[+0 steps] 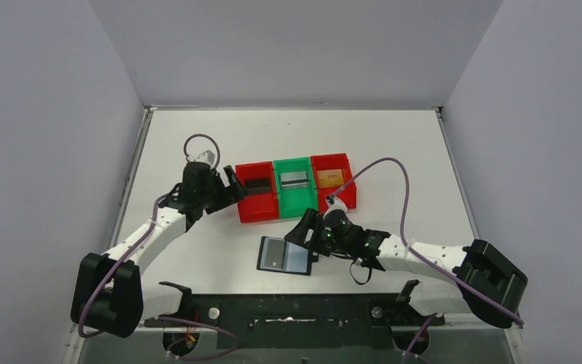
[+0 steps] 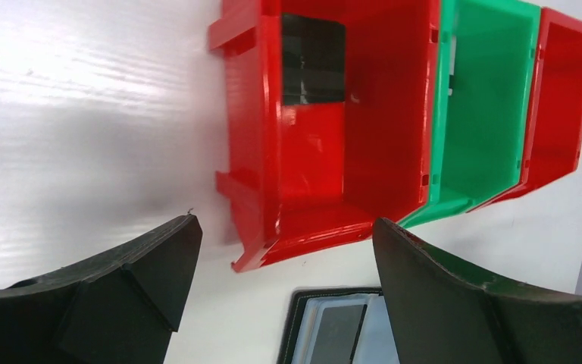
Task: Take the credit cards out of the card holder
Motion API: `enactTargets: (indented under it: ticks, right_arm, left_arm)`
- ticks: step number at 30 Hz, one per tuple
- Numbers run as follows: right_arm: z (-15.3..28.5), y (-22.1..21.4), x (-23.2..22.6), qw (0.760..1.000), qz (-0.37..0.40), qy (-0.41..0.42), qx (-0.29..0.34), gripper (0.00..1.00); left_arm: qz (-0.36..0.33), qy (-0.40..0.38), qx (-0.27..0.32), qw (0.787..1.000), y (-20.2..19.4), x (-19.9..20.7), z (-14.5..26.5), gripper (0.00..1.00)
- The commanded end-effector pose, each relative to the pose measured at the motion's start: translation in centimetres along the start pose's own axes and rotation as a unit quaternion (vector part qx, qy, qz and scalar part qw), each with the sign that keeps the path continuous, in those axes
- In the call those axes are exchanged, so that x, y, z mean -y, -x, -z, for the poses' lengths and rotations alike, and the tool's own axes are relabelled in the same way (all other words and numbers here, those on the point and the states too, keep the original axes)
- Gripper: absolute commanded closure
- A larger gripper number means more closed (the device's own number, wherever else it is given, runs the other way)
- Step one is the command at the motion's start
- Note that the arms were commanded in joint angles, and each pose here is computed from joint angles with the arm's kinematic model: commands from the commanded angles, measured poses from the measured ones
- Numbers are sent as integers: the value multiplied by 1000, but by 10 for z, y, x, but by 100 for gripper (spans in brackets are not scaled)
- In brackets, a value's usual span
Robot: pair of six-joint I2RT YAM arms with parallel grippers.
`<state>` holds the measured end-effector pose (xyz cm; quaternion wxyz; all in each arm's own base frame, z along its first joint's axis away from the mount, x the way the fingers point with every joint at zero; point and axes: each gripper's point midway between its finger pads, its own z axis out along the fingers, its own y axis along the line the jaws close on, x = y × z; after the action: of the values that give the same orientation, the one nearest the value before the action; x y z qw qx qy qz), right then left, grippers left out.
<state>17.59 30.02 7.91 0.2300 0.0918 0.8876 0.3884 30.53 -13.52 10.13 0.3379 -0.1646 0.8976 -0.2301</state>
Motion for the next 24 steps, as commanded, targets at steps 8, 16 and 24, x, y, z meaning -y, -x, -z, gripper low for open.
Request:
enactTargets:
  ticks: [8, 16, 24]
  right_arm:
    - [10, 9, -13, 1000, 7, 17, 18, 25]
    - [12, 7, -8, 1000, -3, 17, 21, 25]
    - [9, 6, -4, 1000, -6, 10, 17, 25]
  left_arm:
    - [-82, -113, -14, 990, 24, 51, -33, 17]
    - [-82, -144, -25, 986, 14, 67, -41, 22]
    - [-94, -156, -33, 983, 3, 89, -52, 24]
